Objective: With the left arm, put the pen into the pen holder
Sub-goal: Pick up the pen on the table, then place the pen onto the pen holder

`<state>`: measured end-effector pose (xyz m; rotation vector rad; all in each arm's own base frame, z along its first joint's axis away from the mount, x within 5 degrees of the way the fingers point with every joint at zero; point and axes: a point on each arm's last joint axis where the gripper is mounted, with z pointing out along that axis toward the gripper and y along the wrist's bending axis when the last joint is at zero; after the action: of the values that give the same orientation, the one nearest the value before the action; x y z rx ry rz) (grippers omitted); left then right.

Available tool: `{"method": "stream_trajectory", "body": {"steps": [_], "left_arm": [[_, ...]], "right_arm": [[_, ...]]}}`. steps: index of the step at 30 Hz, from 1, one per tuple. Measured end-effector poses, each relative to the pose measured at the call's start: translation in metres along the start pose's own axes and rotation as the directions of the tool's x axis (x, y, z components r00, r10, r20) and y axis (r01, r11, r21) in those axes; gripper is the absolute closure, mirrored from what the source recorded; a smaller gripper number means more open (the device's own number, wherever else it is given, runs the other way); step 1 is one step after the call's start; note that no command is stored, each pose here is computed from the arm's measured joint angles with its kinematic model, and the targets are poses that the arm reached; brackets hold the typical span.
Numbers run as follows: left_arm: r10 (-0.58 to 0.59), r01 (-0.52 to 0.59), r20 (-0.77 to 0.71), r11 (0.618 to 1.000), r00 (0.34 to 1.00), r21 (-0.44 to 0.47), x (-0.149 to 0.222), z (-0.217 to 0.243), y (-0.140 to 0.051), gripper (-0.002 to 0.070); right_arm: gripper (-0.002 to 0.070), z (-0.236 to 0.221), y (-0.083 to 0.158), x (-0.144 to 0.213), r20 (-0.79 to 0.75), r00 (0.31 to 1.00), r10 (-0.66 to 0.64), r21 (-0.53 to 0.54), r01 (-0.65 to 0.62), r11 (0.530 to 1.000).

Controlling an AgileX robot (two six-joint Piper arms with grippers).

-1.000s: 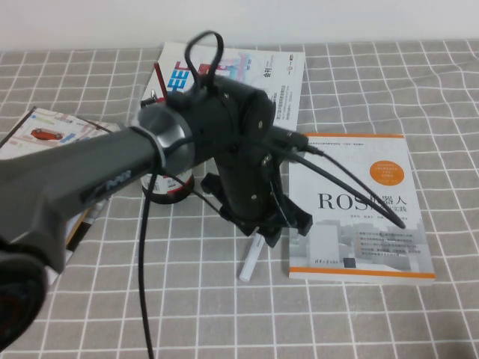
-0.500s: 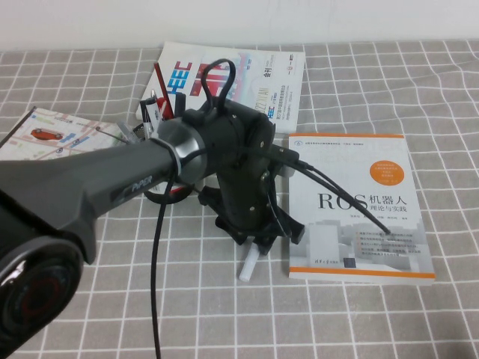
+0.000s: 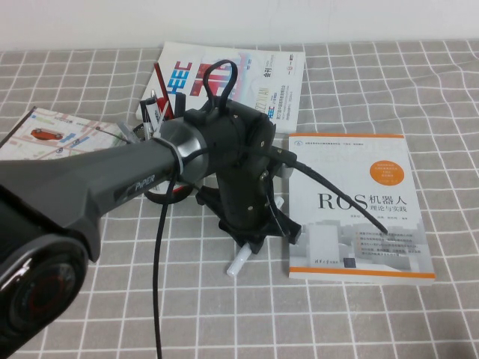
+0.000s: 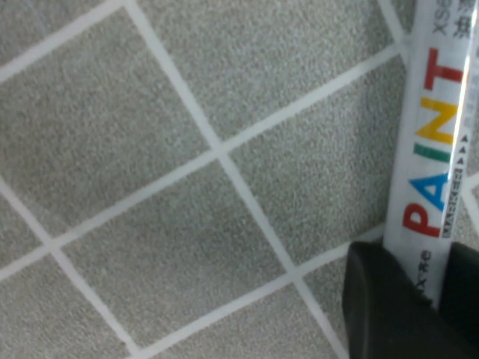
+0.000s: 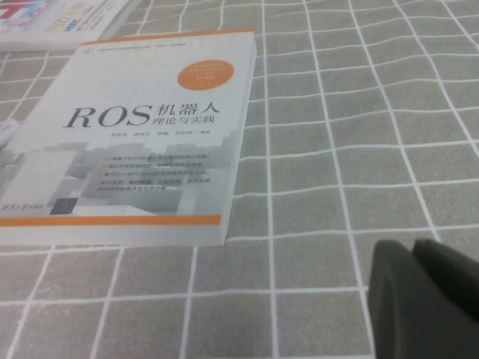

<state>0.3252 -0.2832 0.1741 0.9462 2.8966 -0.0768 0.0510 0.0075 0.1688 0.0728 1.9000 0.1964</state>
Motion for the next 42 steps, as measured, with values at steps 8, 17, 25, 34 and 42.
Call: {"method": "stream_trajectory", "body": {"steps": [8, 17, 25, 34, 42], "left_arm": [[0.018, -0.018, -0.002, 1.000, 1.000, 0.018, 0.004, -0.012, -0.002, 0.0568], [0.058, -0.079, 0.413, 0.996, 0.909, 0.033, 0.035, -0.109, -0.017, 0.0568], [0.003, -0.029, 0.758, 0.999, 0.653, 0.021, 0.084, -0.135, 0.005, 0.0568], [-0.097, 0.028, 0.952, 0.995, 0.292, 0.093, 0.121, -0.107, 0.043, 0.0568], [-0.130, 0.170, 0.989, 0.978, 0.066, 0.117, 0.134, -0.105, 0.085, 0.0568]], "right_arm": [[0.0692, 0.000, 0.000, 0.000, 0.000, 1.000, 0.000, 0.000, 0.000, 1.000], [0.0691, 0.000, 0.000, 0.000, 0.000, 1.000, 0.000, 0.000, 0.000, 1.000], [0.0691, 0.000, 0.000, 0.000, 0.000, 1.000, 0.000, 0.000, 0.000, 1.000], [0.0691, 0.000, 0.000, 0.000, 0.000, 1.000, 0.000, 0.000, 0.000, 1.000], [0.0692, 0.000, 0.000, 0.000, 0.000, 1.000, 0.000, 0.000, 0.000, 1.000]]}}
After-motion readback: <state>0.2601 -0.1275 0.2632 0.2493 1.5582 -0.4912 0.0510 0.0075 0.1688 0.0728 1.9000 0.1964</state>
